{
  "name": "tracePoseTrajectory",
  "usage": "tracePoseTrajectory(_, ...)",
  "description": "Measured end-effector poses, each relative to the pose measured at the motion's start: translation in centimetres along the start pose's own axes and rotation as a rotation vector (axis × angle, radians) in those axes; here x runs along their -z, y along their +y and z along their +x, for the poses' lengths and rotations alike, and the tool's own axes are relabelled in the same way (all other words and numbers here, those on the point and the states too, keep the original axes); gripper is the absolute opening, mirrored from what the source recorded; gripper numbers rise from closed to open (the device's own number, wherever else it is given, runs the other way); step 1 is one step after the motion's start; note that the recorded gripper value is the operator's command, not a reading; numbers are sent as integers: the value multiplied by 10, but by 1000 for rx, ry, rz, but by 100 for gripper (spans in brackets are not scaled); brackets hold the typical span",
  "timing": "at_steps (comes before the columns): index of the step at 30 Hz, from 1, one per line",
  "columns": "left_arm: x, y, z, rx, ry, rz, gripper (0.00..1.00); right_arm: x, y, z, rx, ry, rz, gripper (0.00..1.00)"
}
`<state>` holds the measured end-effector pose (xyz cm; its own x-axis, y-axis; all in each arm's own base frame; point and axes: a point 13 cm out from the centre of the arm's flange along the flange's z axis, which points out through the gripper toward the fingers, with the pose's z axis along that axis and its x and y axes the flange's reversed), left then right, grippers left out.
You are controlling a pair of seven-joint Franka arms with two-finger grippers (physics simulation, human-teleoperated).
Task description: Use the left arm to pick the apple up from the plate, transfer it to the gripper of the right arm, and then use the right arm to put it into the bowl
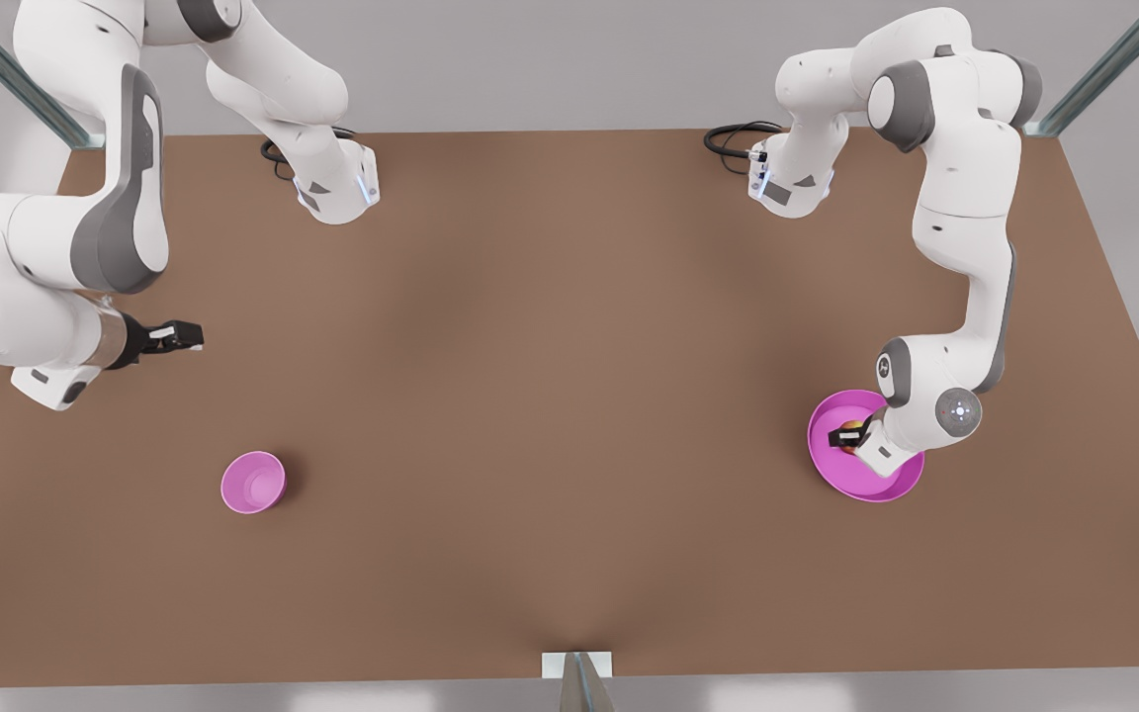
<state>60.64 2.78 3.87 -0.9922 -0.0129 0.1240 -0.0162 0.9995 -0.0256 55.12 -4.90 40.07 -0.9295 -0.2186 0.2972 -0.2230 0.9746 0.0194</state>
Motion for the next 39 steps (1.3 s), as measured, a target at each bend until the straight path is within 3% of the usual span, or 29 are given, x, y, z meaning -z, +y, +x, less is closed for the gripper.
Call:
tracePoseTrajectory(10,25,-1,0,9,-6,-3,68,0,0,0,3,3,5,100)
tracePoseTrajectory(14,56,-21,1,81,-9,79,68,-5,-3,-6,8,11,23,100)
tracePoseTrajectory(19,131,-92,-23,132,-65,239,68,-29,-23,-66,18,-14,21,100)
tracePoseTrajectory(22,178,-152,-52,130,-40,401,67,-56,19,-124,95,-54,-14,100)
tracePoseTrajectory(26,195,-304,-31,33,135,690,66,-119,91,-186,131,-118,-312,100)
tracePoseTrajectory(31,207,-472,-16,-79,312,1059,66,-103,282,-255,308,-277,-775,100)
tracePoseTrajectory(33,209,-502,-13,-83,319,1113,66,-105,321,-273,332,-339,-887,100)
tracePoseTrajectory(39,213,-525,-16,-66,301,1181,67,-95,374,-296,374,-506,-1032,100)
